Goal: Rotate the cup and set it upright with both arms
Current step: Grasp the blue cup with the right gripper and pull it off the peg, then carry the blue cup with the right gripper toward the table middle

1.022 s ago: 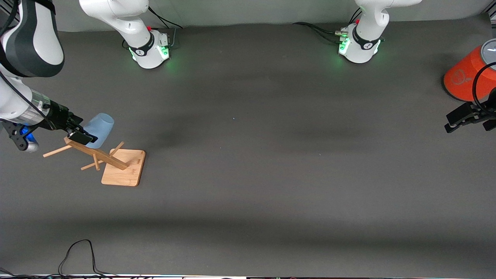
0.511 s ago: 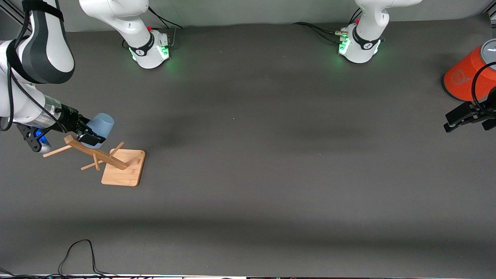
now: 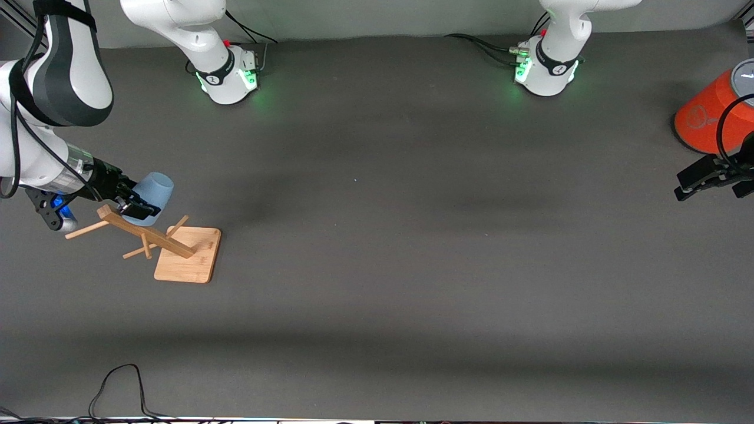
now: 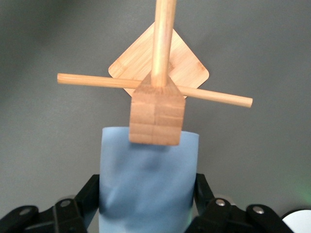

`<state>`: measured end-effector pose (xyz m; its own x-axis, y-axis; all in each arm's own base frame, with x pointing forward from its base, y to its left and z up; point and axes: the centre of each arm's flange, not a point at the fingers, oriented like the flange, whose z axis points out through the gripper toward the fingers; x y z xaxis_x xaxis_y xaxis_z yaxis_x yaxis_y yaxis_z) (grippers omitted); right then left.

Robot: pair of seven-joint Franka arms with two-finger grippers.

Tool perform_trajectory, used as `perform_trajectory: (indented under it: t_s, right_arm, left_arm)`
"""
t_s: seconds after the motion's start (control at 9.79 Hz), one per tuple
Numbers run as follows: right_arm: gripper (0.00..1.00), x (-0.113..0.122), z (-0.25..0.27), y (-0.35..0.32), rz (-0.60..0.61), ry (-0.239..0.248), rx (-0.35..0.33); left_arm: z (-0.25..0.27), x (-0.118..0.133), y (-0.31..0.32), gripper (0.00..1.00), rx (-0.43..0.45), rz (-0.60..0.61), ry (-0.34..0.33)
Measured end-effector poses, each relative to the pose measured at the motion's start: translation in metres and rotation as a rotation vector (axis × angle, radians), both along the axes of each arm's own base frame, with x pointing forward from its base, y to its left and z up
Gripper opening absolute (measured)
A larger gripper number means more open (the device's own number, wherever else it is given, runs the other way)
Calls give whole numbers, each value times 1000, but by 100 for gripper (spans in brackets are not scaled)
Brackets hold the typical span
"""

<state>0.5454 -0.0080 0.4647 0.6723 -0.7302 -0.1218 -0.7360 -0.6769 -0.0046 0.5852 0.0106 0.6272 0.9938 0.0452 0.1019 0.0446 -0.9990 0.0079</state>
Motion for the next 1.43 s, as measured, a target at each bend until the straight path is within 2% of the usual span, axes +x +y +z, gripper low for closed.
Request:
perform_trajectory:
  t_s: [0.41, 0.82, 1.12, 1.33, 1.43]
  right_arm:
    - [81, -16, 39, 46, 40, -24, 6]
    - [81, -45, 72, 145, 26, -36, 5]
    - [81, -70, 70, 235, -108, -35, -2]
    - [81, -91, 51, 318, -269, -38, -1]
    - [81, -98, 38, 357, -371, -22, -14]
  left_arm:
    - [0, 0, 0, 100, 0, 0, 1]
    - [0, 0, 0, 100, 0, 0, 1]
    - [0, 0, 0, 100, 0, 0, 1]
    - [0, 0, -1, 100, 0, -1, 1]
    - [0, 0, -1, 100, 0, -1, 2]
